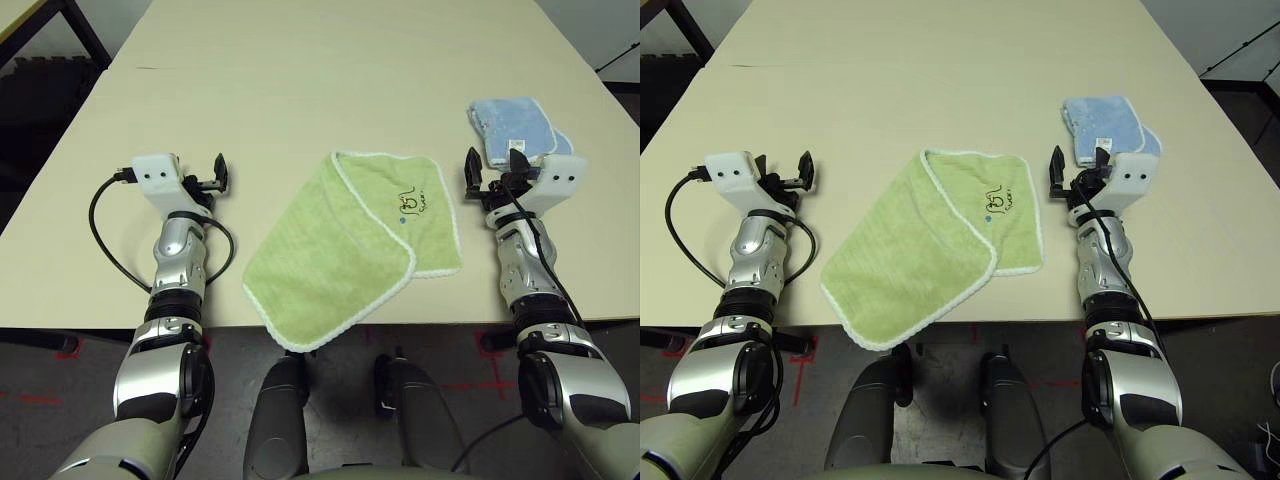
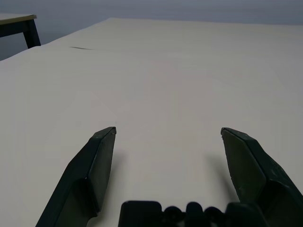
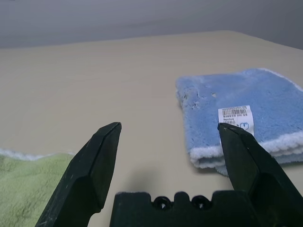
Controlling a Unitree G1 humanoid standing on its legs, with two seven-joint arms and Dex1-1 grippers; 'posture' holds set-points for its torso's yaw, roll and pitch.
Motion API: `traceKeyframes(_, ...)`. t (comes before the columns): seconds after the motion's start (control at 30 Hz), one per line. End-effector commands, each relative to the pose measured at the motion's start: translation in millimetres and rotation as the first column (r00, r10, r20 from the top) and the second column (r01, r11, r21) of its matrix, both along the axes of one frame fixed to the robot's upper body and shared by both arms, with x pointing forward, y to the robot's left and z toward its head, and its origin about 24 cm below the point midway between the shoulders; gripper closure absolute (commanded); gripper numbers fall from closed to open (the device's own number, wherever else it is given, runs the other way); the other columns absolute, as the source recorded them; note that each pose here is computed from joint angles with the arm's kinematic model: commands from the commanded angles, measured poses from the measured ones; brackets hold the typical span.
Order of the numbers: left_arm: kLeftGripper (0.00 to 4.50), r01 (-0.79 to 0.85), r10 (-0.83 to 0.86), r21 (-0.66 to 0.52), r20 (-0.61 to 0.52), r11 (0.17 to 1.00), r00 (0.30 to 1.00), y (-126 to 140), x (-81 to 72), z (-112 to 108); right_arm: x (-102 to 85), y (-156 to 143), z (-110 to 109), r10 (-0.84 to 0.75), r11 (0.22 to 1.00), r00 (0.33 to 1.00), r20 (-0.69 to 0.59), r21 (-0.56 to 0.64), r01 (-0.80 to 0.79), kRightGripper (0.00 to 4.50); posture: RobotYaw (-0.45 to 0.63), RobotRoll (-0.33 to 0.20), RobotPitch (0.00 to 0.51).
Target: Fold the towel and set it aside.
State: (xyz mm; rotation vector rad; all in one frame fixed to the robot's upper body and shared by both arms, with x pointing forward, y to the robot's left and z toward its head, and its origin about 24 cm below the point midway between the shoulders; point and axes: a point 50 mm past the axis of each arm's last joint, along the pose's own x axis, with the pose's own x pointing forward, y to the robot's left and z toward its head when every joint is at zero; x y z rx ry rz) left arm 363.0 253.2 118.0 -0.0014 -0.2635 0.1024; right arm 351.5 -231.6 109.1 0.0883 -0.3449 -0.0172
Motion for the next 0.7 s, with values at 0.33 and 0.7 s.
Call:
traceKeyframes(0.33,0.00,0.030,-0.031,-0.012,-0.071,0.999,0.997,-5.4,7.1,-9.1,-3.3,-1.1,-6.9,-0.045,0.999,0.999,-0.015,0.021,0.045,0.05,-0.11,0.000,0.224)
traceKeyframes(0.7,0.00,0.045,-0.045,0.042,0.005,0.998,0.999,10.2,2.3,12.1,-1.1,-5.2,12.8,0.092,0.995,0.995,0.034,-0.026,-0.092,0.05,-0.02,0.000,0.226)
